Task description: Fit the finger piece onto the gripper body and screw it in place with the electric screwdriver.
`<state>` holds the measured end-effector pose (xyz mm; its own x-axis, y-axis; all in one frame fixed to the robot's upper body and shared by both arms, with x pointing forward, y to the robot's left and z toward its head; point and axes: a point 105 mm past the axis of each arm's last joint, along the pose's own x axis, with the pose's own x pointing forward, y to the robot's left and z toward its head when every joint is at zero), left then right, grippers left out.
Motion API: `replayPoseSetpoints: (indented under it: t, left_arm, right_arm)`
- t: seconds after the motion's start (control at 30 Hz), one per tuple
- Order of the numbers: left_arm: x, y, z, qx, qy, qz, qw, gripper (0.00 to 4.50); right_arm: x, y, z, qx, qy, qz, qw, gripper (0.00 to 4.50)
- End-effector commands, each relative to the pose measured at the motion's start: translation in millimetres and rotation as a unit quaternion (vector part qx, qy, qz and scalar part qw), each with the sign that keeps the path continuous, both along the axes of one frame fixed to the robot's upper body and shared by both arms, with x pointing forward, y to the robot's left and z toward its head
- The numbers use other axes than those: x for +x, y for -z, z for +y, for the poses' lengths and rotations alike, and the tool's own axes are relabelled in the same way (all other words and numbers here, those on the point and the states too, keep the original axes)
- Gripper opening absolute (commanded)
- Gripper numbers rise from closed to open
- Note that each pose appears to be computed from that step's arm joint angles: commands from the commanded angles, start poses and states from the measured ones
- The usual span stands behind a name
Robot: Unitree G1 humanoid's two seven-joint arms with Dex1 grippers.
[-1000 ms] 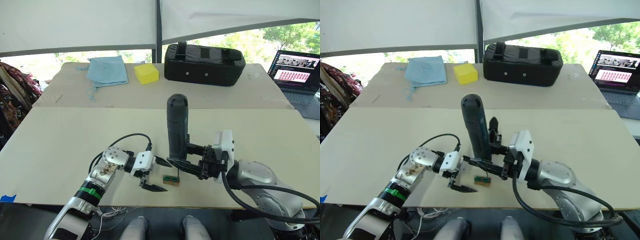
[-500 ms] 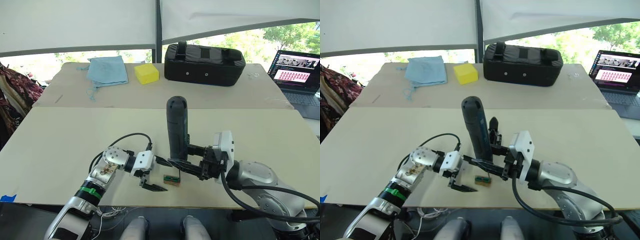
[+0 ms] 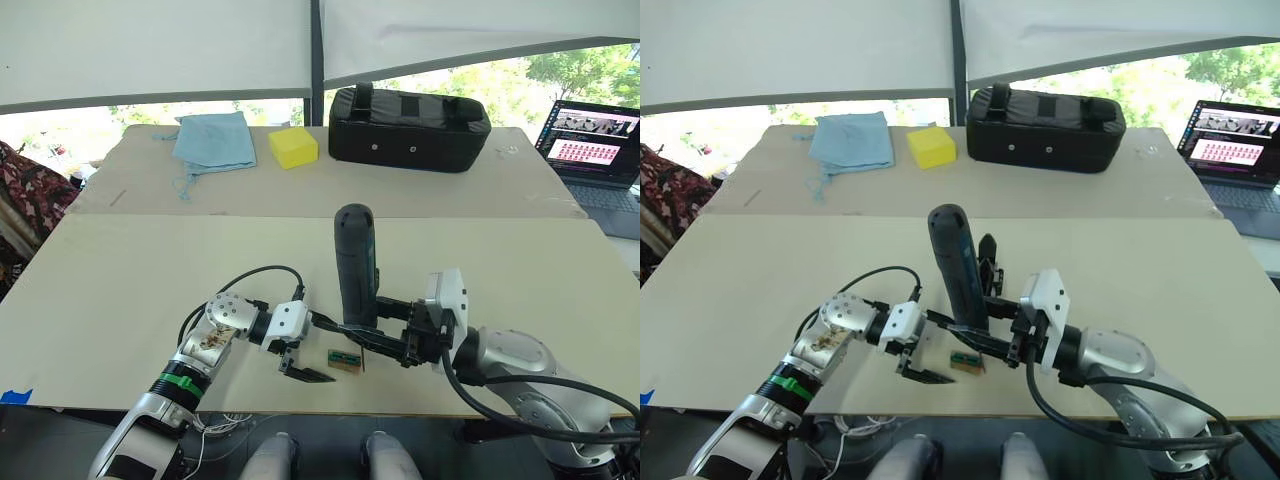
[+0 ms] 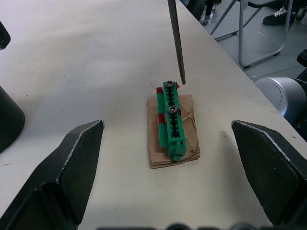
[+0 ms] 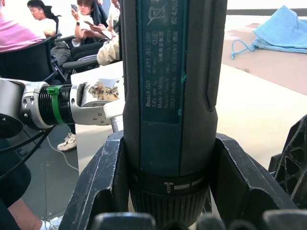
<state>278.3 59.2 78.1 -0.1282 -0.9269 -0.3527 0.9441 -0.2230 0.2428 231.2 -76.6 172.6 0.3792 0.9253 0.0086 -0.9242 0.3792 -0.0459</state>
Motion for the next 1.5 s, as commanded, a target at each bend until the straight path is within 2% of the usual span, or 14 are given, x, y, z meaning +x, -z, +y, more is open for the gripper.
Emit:
replayPoseSetpoints:
  t: [0.03,0.3,1.5]
  left_arm:
    - [-2,-5,-4,-0.007,0.013,-0.013,1.000,4.50]
    - [-4,-4,-6,-0.007,0.018,-0.002,1.000,4.50]
    - [-6,0,-7,-0.002,0.023,-0.019,1.000,4.50]
  right_arm:
    - [-7,-30,1,0.035,-0.011,-0.052,0.998,1.92]
    - [-4,-39,4,0.048,-0.009,-0.077,0.996,1.92]
    - [-7,-27,7,0.027,-0.011,-0.078,0.996,1.92]
